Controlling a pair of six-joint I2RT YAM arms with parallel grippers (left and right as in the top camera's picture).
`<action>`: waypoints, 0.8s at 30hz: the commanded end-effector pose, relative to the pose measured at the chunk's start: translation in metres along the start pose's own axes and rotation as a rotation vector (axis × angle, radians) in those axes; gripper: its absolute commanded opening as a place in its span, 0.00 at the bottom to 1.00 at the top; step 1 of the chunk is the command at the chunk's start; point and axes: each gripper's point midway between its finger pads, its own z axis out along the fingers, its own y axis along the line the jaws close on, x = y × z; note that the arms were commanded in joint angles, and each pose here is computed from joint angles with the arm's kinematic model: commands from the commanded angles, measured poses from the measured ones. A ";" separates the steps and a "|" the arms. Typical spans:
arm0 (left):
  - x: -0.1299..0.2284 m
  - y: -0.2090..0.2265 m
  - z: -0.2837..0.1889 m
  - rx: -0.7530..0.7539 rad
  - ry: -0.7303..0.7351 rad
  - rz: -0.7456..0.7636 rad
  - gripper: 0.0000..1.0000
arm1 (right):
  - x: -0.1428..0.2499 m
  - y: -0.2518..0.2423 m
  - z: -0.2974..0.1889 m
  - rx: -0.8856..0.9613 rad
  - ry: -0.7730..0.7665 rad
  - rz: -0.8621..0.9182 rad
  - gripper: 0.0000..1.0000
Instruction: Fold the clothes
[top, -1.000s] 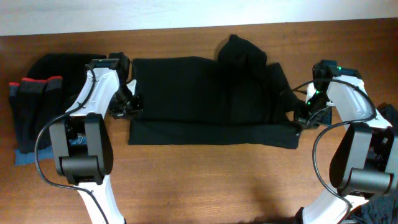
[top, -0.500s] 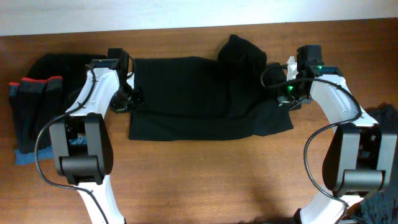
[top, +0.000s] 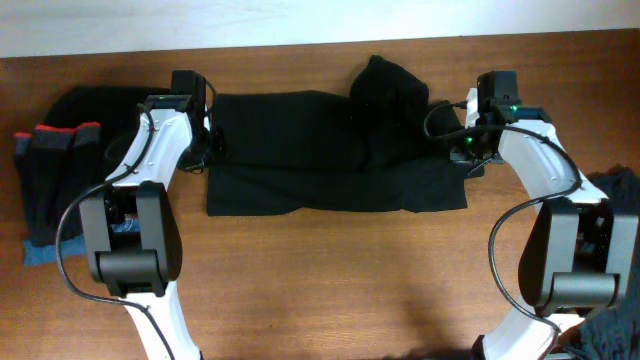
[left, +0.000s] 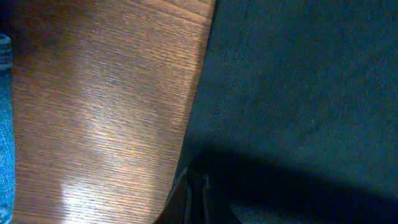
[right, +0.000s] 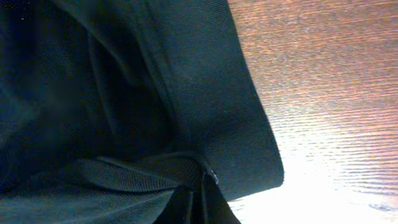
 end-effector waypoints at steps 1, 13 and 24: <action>-0.009 0.007 -0.015 -0.021 -0.049 -0.025 0.01 | 0.004 -0.007 0.007 0.041 0.020 -0.011 0.04; -0.004 0.005 -0.015 -0.020 -0.033 -0.020 0.59 | 0.007 -0.007 0.027 0.043 0.049 -0.011 0.33; 0.019 0.016 -0.041 -0.039 0.036 -0.019 0.31 | -0.030 -0.005 -0.029 0.039 -0.044 -0.009 0.37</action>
